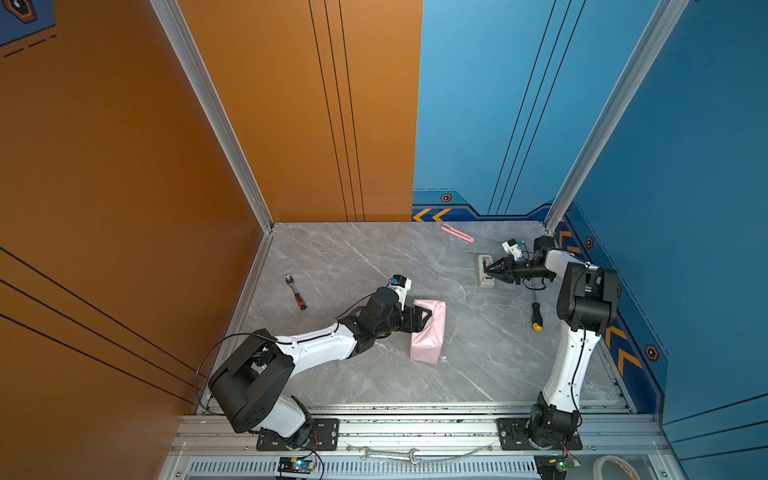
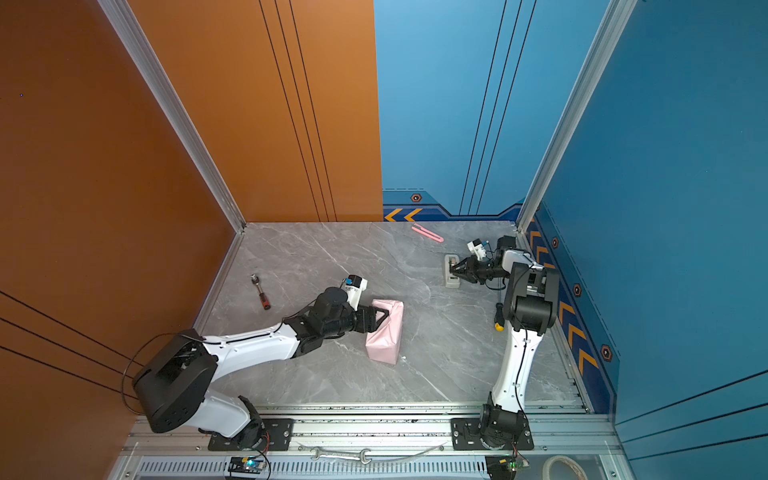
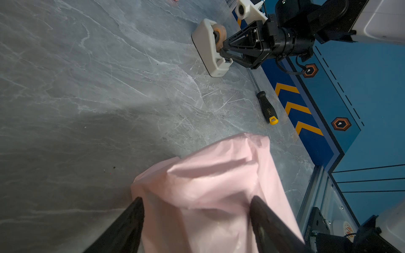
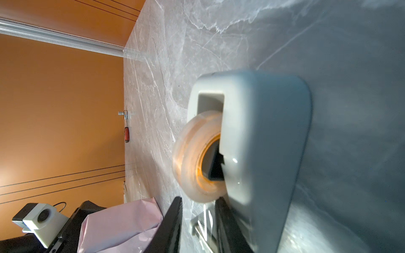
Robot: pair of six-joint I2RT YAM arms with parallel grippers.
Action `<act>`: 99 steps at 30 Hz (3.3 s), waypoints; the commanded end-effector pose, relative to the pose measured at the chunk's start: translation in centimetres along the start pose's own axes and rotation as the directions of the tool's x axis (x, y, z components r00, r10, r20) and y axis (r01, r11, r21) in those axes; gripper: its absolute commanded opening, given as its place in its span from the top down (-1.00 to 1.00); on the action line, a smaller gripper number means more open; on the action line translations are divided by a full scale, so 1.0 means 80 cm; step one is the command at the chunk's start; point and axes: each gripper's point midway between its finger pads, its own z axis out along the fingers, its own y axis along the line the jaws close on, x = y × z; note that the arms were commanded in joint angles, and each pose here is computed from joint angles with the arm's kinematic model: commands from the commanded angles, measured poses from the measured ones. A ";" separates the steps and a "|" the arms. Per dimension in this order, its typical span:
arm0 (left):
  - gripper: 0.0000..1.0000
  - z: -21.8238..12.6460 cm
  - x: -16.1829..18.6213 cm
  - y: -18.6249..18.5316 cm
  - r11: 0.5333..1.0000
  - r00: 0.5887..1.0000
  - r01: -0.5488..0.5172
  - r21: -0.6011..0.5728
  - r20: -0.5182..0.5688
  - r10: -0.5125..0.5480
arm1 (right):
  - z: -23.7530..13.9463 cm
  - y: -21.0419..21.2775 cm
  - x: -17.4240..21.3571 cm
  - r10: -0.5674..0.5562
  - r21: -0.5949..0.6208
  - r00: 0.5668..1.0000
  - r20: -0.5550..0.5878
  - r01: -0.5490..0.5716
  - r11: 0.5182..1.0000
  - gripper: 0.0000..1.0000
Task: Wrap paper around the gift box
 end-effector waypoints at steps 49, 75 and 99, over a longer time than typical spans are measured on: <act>-0.49 -0.018 0.070 0.085 0.962 0.989 -0.041 -0.271 -0.149 0.000 | -0.046 0.052 0.062 0.232 0.023 0.966 0.112 -0.236 0.972 1.00; -0.49 -0.017 0.067 0.078 0.962 0.989 -0.058 -0.266 -0.146 0.019 | -0.005 0.001 0.107 0.338 0.077 0.931 0.135 -0.350 0.933 1.00; -0.49 -0.014 0.069 0.075 0.963 0.988 -0.064 -0.262 -0.151 0.025 | 0.001 -0.030 0.150 0.411 0.152 0.900 0.144 -0.431 0.889 1.00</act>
